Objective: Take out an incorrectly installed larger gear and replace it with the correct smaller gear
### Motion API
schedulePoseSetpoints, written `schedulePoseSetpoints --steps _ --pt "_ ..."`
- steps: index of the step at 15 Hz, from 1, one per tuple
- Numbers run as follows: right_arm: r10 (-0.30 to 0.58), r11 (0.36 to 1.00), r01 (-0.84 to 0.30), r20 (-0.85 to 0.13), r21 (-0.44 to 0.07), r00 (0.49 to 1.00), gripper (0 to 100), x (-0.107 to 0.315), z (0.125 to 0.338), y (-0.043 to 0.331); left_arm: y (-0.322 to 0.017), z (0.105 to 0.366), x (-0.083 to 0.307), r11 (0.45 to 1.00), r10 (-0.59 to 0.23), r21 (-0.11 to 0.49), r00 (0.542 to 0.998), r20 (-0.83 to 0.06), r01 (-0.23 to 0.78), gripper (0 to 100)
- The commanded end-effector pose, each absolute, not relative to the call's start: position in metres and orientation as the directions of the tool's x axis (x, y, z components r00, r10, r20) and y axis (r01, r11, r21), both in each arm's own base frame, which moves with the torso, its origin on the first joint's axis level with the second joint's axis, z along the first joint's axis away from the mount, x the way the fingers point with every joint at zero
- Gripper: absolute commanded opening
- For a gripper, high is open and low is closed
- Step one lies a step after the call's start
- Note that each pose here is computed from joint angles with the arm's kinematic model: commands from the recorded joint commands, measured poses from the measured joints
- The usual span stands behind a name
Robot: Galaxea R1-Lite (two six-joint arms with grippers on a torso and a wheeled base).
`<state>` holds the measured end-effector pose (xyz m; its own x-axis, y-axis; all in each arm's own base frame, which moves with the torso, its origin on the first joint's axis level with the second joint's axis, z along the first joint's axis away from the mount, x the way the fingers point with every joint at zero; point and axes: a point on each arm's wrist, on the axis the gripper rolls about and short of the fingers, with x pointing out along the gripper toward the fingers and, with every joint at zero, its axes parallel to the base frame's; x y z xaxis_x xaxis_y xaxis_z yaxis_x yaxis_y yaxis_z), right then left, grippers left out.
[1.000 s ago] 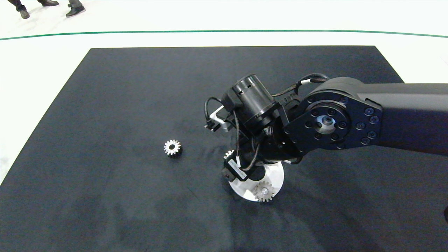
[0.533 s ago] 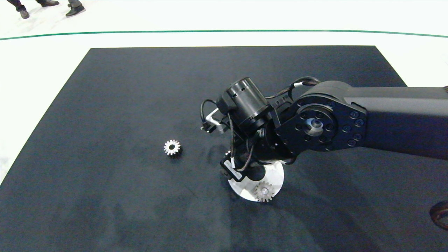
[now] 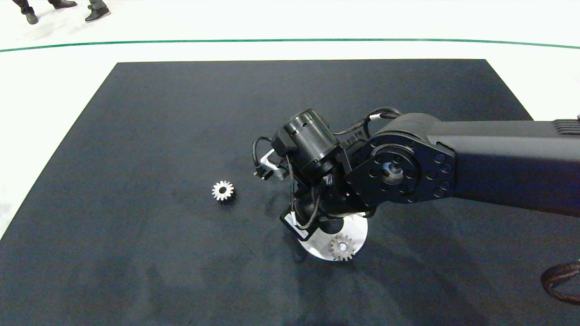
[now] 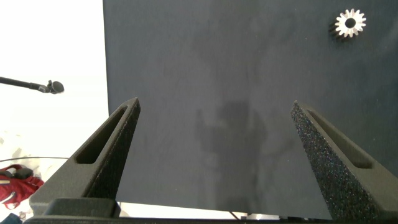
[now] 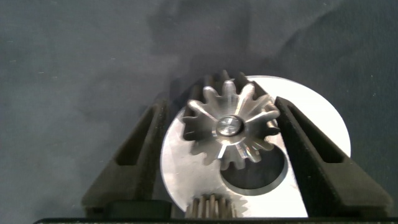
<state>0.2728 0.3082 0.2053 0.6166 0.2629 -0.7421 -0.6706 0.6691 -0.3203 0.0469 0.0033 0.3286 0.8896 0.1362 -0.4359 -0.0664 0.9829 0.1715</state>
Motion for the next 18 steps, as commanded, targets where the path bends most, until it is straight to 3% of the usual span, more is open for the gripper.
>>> schedulePoseSetpoints --steps 1,12,18 --pt "0.259 0.669 -0.669 -0.743 -0.322 0.617 62 0.273 0.205 0.307 0.003 0.328 0.046 0.983 0.138 0.174 0.888 -0.438 -0.067 100" --pt "0.232 0.675 -0.654 -0.743 -0.343 0.628 40 0.273 0.203 0.306 0.003 0.328 0.044 0.981 0.14 0.184 0.89 -0.435 -0.064 100" --pt "0.275 0.687 -0.652 -0.715 -0.322 0.643 28 0.266 0.221 0.302 0.003 0.328 0.043 0.981 0.14 0.185 0.89 -0.433 -0.064 100"
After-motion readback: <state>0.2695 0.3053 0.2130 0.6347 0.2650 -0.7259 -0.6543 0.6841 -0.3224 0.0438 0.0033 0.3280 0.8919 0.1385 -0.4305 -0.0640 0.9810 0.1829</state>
